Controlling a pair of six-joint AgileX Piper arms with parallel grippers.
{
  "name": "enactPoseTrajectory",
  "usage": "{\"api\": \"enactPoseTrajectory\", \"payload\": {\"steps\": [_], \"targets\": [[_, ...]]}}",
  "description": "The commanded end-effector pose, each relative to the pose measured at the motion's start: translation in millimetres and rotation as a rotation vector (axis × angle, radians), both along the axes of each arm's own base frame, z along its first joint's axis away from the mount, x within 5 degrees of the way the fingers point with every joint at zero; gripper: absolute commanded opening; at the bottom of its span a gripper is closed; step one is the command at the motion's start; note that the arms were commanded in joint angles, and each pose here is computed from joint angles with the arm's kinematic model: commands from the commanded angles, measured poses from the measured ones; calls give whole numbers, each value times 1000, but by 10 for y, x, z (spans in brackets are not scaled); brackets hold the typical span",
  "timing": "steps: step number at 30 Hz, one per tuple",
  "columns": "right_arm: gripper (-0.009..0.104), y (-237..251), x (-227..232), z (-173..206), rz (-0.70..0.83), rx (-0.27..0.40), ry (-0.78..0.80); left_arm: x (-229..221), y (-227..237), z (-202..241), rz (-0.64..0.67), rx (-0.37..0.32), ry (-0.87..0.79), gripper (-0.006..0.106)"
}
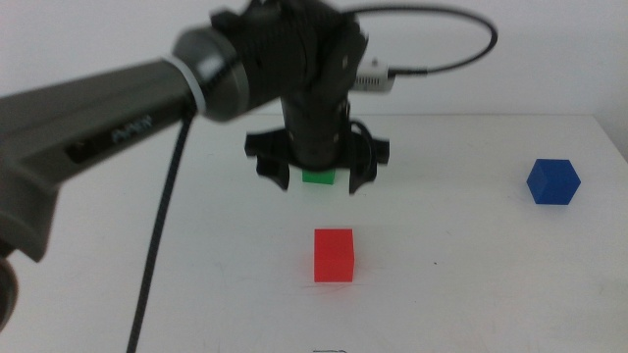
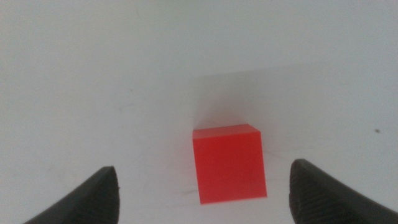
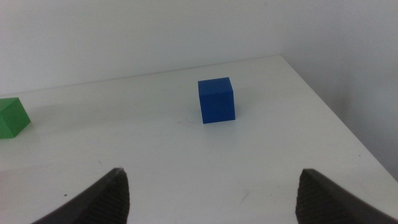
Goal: Stack red cubes first, then green, then blue cubes in a specific spot.
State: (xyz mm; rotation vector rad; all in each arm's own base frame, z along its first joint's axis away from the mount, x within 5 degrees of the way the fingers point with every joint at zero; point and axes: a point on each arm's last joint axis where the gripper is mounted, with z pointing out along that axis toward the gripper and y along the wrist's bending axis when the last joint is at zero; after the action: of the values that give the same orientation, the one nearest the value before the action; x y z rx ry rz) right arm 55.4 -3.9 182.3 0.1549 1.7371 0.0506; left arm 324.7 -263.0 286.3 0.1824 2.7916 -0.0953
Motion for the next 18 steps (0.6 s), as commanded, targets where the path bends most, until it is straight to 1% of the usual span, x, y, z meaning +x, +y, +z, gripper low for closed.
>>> {"api": "enactPoseTrajectory", "payload": {"steps": [1,5,8,13,18], "targets": [[80,1,-13,136,2,-30,-109,-98,89,520,-13,-41,-87,94],[80,1,-13,136,2,-30,-109,-128,132,793,-26,-35,-112,94],[80,1,-13,136,2,-30,-109,-129,135,911,-64,-42,-149,94],[80,1,-13,136,2,-30,-109,-123,142,947,-77,-35,-167,94],[80,1,-13,136,2,-30,-109,-106,161,953,-74,-13,-186,94]]}}
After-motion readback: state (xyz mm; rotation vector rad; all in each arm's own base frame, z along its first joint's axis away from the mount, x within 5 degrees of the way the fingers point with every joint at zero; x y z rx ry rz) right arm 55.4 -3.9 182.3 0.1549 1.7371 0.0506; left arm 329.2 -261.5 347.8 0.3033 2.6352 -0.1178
